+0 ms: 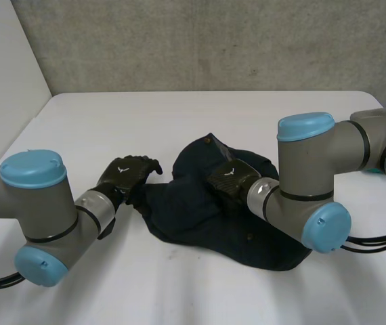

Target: Fold the laundry.

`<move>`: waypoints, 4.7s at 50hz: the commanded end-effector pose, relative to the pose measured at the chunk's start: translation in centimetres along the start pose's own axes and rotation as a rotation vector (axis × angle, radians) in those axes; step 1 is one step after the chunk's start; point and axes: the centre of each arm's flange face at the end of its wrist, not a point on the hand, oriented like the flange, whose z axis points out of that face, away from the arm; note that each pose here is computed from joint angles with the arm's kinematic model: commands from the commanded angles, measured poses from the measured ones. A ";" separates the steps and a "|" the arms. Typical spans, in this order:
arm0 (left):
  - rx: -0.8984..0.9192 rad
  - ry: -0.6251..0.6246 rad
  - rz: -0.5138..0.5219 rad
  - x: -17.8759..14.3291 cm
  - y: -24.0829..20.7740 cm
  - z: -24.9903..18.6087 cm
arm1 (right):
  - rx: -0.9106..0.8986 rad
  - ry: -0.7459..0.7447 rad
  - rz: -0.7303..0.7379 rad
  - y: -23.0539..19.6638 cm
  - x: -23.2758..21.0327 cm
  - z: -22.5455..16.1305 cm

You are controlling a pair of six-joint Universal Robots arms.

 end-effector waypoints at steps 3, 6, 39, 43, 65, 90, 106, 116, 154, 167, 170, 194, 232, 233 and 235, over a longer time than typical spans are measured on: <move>0.040 -0.055 -0.008 -0.7 -2.2 -1.9 | 0.146 0.102 -0.037 -5.3 2.6 -2.5; 0.059 -0.085 -0.013 -1.0 -3.0 -2.4 | 0.252 0.161 -0.060 -8.9 3.8 -5.4; 0.029 -0.104 -0.121 -1.3 -3.1 -3.2 | 0.019 0.029 0.052 -3.3 1.1 -2.7; 0.031 -0.107 -0.122 -1.4 -3.1 -3.2 | 0.006 0.026 0.100 -2.3 0.9 -1.2; 0.032 -0.101 -0.120 -1.2 -3.3 -3.4 | 0.198 0.140 0.095 -6.0 2.4 -0.7; -0.024 -0.089 -0.112 -0.5 -2.7 -3.9 | 0.243 0.191 0.080 -8.9 3.6 -6.9; -0.013 -0.126 -0.123 -1.7 -3.1 -4.4 | 0.051 0.081 0.250 -2.4 1.0 0.1; -0.018 -0.121 -0.123 -1.5 -3.0 -4.4 | 0.038 0.066 0.313 -1.1 0.8 2.3; -0.010 -0.109 -0.119 -1.3 -3.2 -4.6 | 0.283 0.147 0.267 -7.5 5.0 -3.3; -0.055 -0.087 -0.095 -0.7 -1.2 -2.1 | 0.206 0.146 0.301 -4.7 4.8 -4.7; -0.067 -0.076 -0.067 -0.5 -0.8 -1.4 | 0.215 0.152 0.300 -4.8 4.9 -5.2; 0.451 -0.015 0.033 2.5 -15.9 -5.1 | 0.351 0.297 0.000 -9.9 6.1 -12.5; 0.200 0.017 0.028 3.5 -8.5 -2.1 | 0.035 0.245 0.124 -4.4 7.7 -11.0; 0.200 0.017 0.028 3.5 -8.6 -2.3 | 0.045 0.262 0.120 -4.8 8.1 -11.5; 0.203 0.019 0.029 3.6 -8.8 -2.8 | 0.048 0.267 0.116 -5.0 8.3 -11.8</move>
